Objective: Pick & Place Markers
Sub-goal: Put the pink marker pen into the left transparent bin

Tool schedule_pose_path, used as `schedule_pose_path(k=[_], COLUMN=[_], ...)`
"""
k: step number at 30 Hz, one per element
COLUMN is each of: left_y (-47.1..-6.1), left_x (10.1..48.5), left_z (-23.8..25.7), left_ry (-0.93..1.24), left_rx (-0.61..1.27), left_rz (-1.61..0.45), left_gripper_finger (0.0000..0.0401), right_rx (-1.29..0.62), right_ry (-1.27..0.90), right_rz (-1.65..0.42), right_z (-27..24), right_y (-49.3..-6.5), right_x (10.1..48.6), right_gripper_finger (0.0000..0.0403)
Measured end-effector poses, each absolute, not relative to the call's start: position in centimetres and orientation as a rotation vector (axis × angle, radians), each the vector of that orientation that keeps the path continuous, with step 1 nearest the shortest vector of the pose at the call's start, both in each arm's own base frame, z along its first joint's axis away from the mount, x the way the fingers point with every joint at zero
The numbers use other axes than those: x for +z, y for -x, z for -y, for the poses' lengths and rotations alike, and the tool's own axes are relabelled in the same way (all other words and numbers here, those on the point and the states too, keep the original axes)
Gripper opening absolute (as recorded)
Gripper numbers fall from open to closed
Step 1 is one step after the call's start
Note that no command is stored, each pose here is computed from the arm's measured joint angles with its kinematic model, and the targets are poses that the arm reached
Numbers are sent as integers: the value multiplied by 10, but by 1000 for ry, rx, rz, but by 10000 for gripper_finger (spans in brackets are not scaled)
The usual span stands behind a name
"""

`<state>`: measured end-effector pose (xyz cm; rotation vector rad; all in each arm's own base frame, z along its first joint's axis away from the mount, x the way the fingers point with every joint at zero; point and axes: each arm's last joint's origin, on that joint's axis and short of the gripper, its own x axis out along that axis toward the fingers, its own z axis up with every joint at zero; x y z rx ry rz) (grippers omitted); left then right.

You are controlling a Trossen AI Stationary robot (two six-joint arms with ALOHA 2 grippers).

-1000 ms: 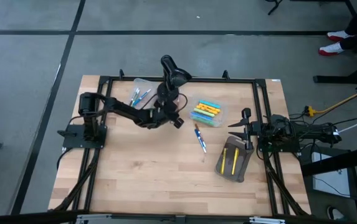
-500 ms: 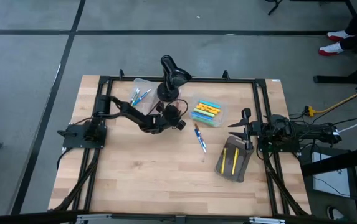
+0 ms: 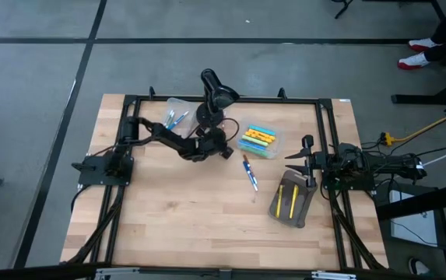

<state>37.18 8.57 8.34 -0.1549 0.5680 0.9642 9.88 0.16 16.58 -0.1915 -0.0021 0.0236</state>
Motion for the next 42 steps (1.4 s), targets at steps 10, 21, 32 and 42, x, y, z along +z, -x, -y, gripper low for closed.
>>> schedule_pose_path(k=[10, 21, 32, 42], left_y=[-373, -372, -371, -355], left_x=[84, 83, 79, 79], left_z=[-90, -90, -71, -6], left_ry=[174, 168, 110, 103], left_rx=[967, 972, 955, 877], left_rz=[-566, -582, -662, -817], left_gripper_finger=[100, 22, 28, 30], right_rx=[24, 24, 24, 24], right_ry=[192, 191, 191, 191], right_rz=[2, 2, 2, 2], right_z=[-2, -2, -2, -2], right_y=[-99, -99, -99, -99], right_x=[166, 166, 166, 166], right_gripper_finger=[126, 126, 126, 126])
